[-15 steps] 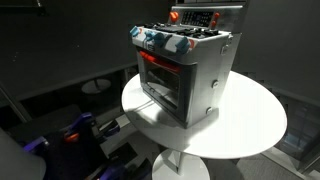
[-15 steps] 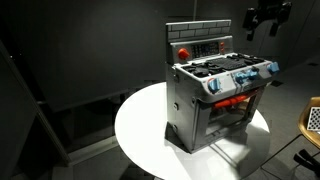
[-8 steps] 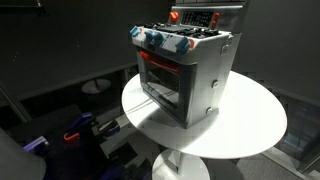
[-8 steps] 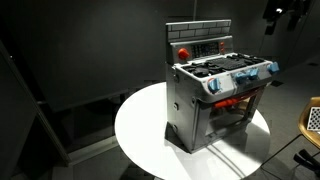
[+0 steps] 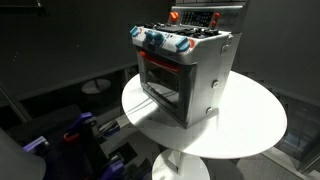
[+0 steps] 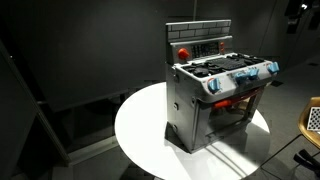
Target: Press the orange button on the cooker
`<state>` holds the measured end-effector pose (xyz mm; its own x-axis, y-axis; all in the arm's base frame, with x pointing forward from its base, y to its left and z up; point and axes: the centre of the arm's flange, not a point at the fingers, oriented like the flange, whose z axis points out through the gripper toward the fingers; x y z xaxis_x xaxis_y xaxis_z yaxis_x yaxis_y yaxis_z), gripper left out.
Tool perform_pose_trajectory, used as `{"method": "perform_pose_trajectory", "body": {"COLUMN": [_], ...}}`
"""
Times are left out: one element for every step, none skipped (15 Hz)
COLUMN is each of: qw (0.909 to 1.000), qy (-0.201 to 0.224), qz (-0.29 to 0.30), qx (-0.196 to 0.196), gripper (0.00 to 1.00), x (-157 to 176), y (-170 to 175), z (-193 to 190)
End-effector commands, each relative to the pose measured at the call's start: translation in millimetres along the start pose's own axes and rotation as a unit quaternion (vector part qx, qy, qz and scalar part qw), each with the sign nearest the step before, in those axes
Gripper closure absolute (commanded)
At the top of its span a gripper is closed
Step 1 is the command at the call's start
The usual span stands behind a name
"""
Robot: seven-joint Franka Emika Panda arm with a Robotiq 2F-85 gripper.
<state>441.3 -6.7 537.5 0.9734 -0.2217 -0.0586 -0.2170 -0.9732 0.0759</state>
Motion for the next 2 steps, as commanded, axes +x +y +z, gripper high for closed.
{"method": "perform_pose_trajectory", "body": {"qw": [1.0000, 1.0000], "qy": [-0.001, -0.001], "qz": [0.000, -0.001], "qx": [0.000, -0.001], "gripper": [0.00, 0.00], "x": [-0.2, -0.4], "y": [-0.4, -0.7], "z": [0.7, 1.2]}}
